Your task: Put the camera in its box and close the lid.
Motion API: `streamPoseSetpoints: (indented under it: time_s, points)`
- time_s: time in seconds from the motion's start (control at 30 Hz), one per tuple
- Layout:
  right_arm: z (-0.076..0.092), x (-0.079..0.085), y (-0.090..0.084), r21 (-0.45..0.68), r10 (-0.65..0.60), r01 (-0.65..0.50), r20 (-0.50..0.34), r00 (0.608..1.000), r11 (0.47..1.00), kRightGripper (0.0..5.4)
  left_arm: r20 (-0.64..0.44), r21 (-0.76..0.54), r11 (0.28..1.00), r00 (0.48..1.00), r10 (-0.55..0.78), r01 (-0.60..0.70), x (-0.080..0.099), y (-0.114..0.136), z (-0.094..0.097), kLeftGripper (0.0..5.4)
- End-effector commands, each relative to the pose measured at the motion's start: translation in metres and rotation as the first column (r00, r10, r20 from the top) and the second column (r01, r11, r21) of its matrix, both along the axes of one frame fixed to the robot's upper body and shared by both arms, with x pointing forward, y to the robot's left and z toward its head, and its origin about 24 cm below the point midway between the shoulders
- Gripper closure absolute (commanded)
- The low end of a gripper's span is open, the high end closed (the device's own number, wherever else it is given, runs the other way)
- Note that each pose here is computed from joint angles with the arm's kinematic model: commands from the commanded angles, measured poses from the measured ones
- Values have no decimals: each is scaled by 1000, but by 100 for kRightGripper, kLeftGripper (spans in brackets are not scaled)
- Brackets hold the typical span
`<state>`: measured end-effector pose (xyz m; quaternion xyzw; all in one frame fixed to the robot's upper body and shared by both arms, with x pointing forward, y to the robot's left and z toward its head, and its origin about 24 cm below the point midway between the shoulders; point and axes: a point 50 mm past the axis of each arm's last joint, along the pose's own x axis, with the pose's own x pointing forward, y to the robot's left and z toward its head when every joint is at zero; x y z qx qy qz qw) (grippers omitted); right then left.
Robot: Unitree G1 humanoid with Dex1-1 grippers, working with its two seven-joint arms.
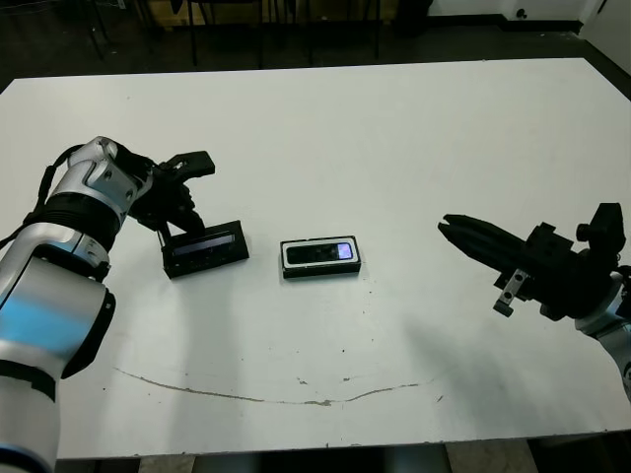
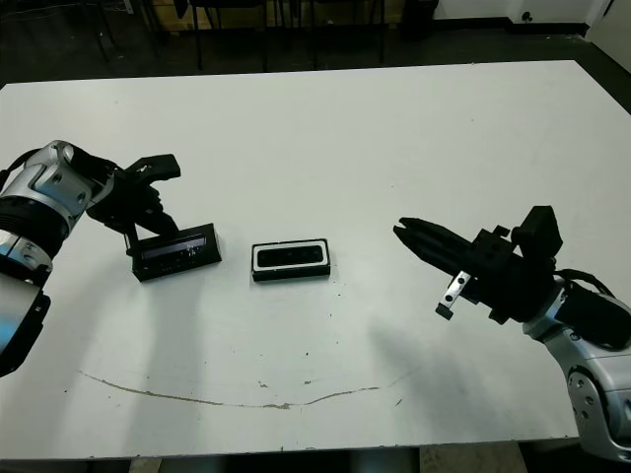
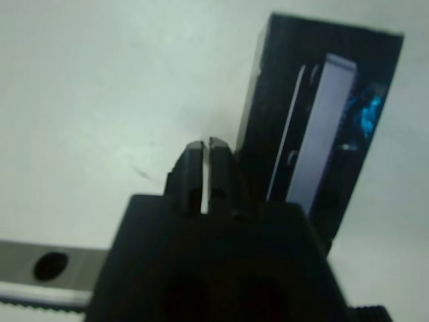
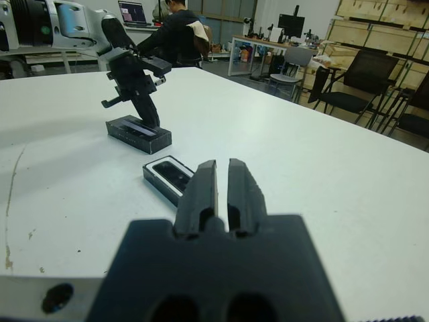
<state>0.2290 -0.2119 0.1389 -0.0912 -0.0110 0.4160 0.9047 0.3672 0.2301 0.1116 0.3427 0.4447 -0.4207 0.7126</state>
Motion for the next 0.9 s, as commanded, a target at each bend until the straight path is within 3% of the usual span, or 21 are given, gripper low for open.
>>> streamPoseSetpoints:
  time_s: [0.03,0.23,0.47,0.57,0.7,0.9]
  points:
    - [-3,-2,-1,-52,-7,6,-12,1000,999,539,-70,44,997,995,74,-71,-10,16,-13,540]
    - [-5,-2,1,-10,7,-8,-31,999,1000,539,-121,82,992,988,100,-91,-15,23,-12,540]
    - [-6,-1,4,-19,34,-34,11,999,999,539,-202,104,991,973,107,-88,-25,25,-5,540]
    - [-7,0,5,-10,33,-33,0,999,999,539,-191,103,995,981,24,-5,-34,26,-4,540]
    - [-8,0,5,-2,35,-35,0,999,999,539,-214,85,996,977,7,11,-46,26,-8,540]
    - [-8,1,4,-10,30,-30,-7,1000,999,539,-234,14,994,967,-101,107,-59,13,-13,540]
